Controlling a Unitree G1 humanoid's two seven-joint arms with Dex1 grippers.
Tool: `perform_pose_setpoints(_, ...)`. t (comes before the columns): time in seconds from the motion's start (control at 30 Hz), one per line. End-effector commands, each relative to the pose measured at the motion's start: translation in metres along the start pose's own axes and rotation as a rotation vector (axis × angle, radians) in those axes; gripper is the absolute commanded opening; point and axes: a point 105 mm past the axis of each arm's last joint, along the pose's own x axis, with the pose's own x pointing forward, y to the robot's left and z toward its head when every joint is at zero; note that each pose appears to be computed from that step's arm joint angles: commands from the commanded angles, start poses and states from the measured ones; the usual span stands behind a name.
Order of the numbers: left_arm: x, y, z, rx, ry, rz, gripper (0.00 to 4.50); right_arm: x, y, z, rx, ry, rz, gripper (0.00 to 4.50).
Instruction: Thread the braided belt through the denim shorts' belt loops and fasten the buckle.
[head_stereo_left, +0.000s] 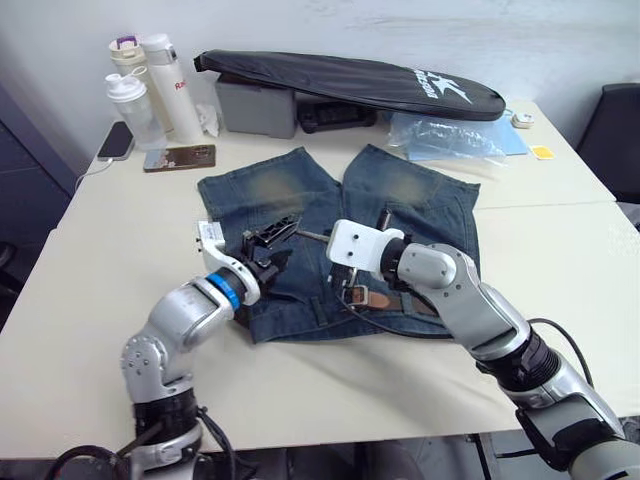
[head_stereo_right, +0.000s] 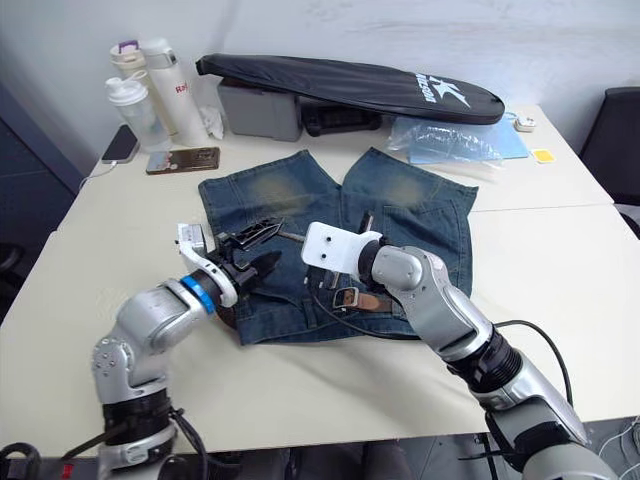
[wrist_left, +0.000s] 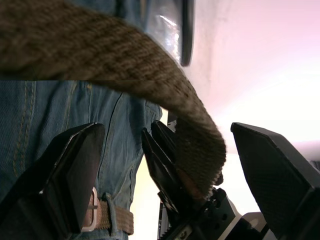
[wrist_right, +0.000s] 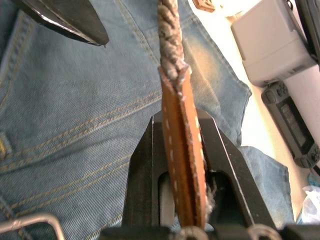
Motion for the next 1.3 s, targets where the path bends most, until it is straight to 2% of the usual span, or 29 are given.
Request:
perform_pose_setpoints(0.03, -0.003, -0.014, 0.0, -0.03, -0.028, -0.003, 4.45, -0.009, -0.008, 0.014, -0.043, -0.047, -0.045, 0.0)
perform_pose_setpoints(0.13, -0.001, -0.015, 0.002, -0.056, -0.04, 0.016, 4.45, -0.011, -0.008, 0.012, -0.04, -0.036, -0.049, 0.0)
perform_pose_setpoints(0.23, 0.001, -0.017, 0.003, -0.061, -0.037, 0.021, 3.71, -0.013, -0.006, 0.009, -0.038, -0.024, -0.051, 0.0)
perform_pose_setpoints(0.33, 0.003, -0.016, 0.004, -0.052, -0.029, 0.035, 2.36, -0.013, -0.006, 0.008, -0.039, -0.018, -0.053, 0.0)
perform_pose_setpoints(0.37, 0.004, -0.015, 0.004, -0.046, -0.024, 0.044, 2.23, -0.013, -0.006, 0.008, -0.039, -0.018, -0.054, 0.0)
perform_pose_setpoints(0.4, 0.005, -0.014, 0.004, -0.049, -0.019, 0.049, 1.56, -0.013, -0.007, 0.009, -0.038, -0.018, -0.056, 0.0)
perform_pose_setpoints(0.53, 0.008, -0.012, -0.002, -0.039, 0.01, 0.053, 0.03, -0.014, -0.007, 0.009, -0.04, -0.015, -0.063, 0.0)
perform_pose_setpoints(0.67, 0.01, -0.01, -0.008, -0.031, 0.039, 0.055, 0.03, -0.015, -0.007, 0.008, -0.044, -0.009, -0.067, 0.0)
perform_pose_setpoints(0.8, 0.011, -0.01, -0.001, -0.033, 0.027, 0.055, 0.03, -0.017, -0.012, 0.01, 0.019, -0.028, -0.111, 0.0)
perform_pose_setpoints(0.87, 0.011, -0.01, 0.003, -0.033, 0.018, 0.053, 0.0, -0.019, -0.012, 0.011, 0.037, -0.039, -0.107, 0.89)
perform_pose_setpoints(0.93, 0.01, -0.011, 0.008, -0.033, 0.005, 0.049, 0.0, -0.023, -0.006, 0.009, 0.04, -0.034, -0.057, 1.59)
perform_pose_setpoints(0.97, 0.009, -0.011, 0.011, -0.031, -0.003, 0.044, 0.0, -0.026, -0.002, 0.006, 0.055, -0.029, -0.024, 2.17)
perform_pose_setpoints(1.13, 0.003, -0.013, 0.021, -0.049, -0.049, 0.02, 0.0, -0.053, 0.009, -0.004, 0.059, -0.007, 0.107, 4.33)
perform_pose_setpoints(1.17, 0.0, -0.013, 0.021, -0.024, -0.052, 0.011, 0.0, -0.059, 0.012, -0.005, 0.075, -0.008, 0.142, 4.45)
perform_pose_setpoints(1.3, -0.019, 0.003, 0.03, 0.039, -0.094, 0.04, 0.0, -0.08, 0.024, 0.001, 0.142, -0.035, 0.265, 4.45)
